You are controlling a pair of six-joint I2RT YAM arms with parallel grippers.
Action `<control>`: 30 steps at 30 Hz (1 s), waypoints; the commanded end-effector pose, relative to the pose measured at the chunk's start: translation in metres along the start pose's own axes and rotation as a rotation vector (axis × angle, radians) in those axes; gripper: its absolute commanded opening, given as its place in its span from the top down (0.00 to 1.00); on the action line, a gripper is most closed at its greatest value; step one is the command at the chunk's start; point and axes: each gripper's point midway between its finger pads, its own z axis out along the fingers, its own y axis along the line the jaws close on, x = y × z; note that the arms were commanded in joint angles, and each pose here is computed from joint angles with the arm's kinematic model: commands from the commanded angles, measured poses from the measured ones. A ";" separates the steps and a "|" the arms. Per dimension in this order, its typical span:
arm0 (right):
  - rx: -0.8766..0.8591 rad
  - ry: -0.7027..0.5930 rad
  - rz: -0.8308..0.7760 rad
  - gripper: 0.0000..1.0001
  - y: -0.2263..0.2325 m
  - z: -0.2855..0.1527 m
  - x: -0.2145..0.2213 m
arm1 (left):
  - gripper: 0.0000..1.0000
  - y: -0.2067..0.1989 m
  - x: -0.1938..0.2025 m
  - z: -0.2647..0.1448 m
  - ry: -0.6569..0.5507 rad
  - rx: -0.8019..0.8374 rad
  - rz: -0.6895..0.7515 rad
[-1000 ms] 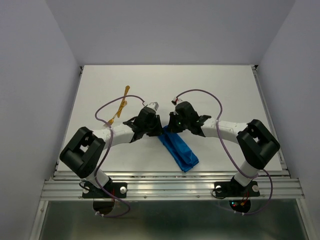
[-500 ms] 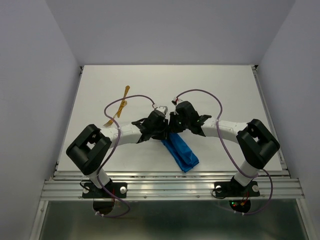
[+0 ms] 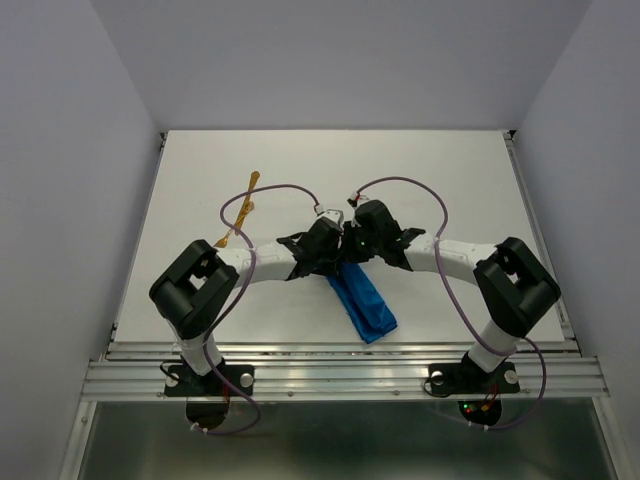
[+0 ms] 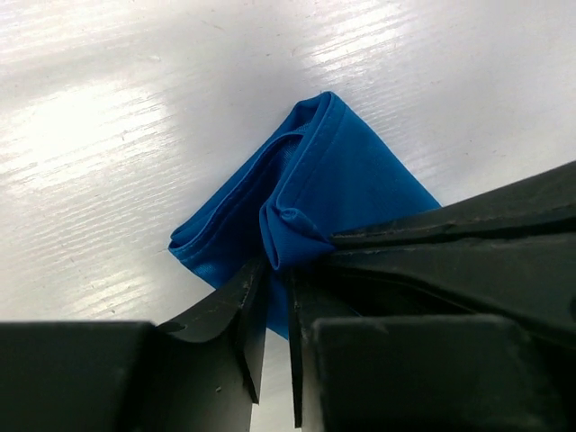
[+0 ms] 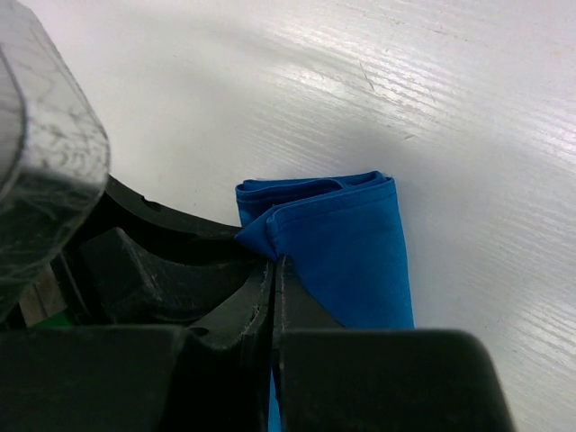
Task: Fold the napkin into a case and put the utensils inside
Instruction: Grasp the top corner of the smaller rectangle folded napkin from the folded napkin.
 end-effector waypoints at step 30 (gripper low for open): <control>0.056 0.010 -0.083 0.99 -0.010 -0.021 0.008 | 1.00 -0.024 -0.022 -0.029 -0.058 0.189 -0.129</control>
